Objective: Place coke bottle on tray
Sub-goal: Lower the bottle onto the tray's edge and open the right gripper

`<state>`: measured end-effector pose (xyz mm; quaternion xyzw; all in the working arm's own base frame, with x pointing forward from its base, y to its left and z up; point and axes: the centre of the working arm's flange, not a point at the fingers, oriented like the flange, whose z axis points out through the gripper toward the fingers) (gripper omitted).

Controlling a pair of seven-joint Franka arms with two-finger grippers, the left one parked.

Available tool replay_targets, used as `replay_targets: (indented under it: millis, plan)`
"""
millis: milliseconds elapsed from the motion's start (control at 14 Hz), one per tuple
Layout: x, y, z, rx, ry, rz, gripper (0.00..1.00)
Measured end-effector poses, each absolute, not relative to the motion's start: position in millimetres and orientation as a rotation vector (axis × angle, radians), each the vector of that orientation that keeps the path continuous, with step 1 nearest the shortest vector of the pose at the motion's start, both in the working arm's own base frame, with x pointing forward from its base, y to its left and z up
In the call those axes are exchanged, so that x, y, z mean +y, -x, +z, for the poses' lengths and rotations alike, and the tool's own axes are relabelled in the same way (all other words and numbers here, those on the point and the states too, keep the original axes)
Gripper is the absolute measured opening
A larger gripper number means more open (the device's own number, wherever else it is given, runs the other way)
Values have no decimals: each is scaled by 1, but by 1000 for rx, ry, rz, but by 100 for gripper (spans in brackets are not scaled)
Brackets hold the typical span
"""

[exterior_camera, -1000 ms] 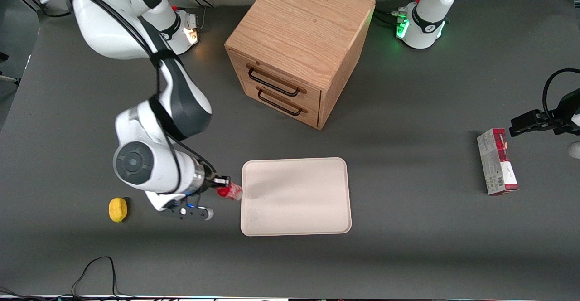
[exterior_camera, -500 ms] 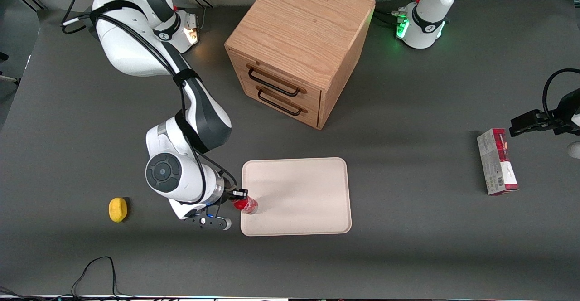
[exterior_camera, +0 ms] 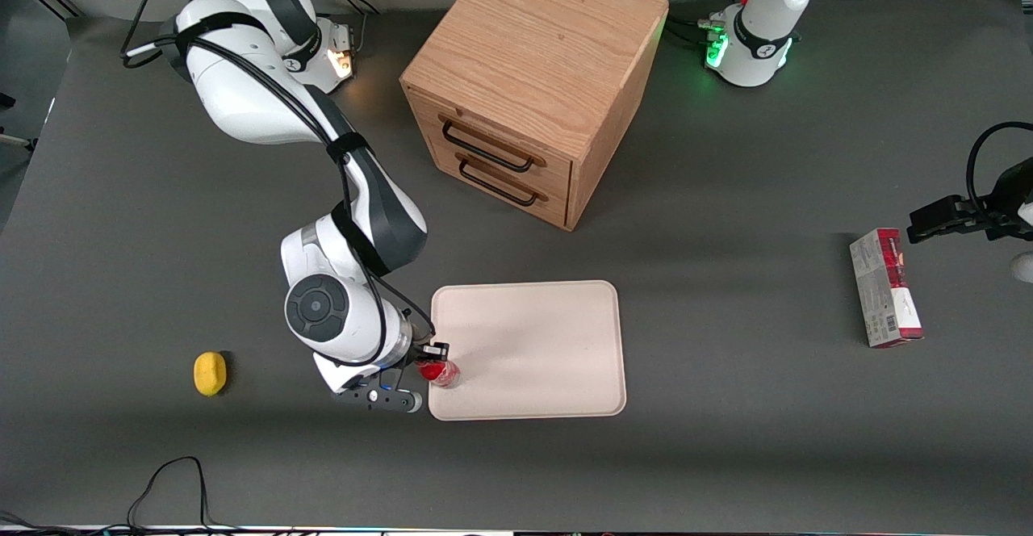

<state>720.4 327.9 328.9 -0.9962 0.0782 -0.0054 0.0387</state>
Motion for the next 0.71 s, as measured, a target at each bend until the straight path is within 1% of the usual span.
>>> replay_targets:
  millis: [71, 143, 214, 286, 429, 571, 643, 714]
  plan:
    - [328, -720, 329, 238, 3056, -19, 31]
    - [329, -720, 329, 235, 3061, -25, 35]
    - [330, -720, 329, 234, 3070, -37, 35]
    - [332, -719, 330, 235, 3077, -51, 42]
    - [337, -718, 330, 239, 3080, -63, 62]
    - [337, -718, 330, 241, 3081, -65, 84]
    - [337, -718, 330, 242, 3081, -66, 93]
    - [337, -718, 331, 242, 3081, -67, 100]
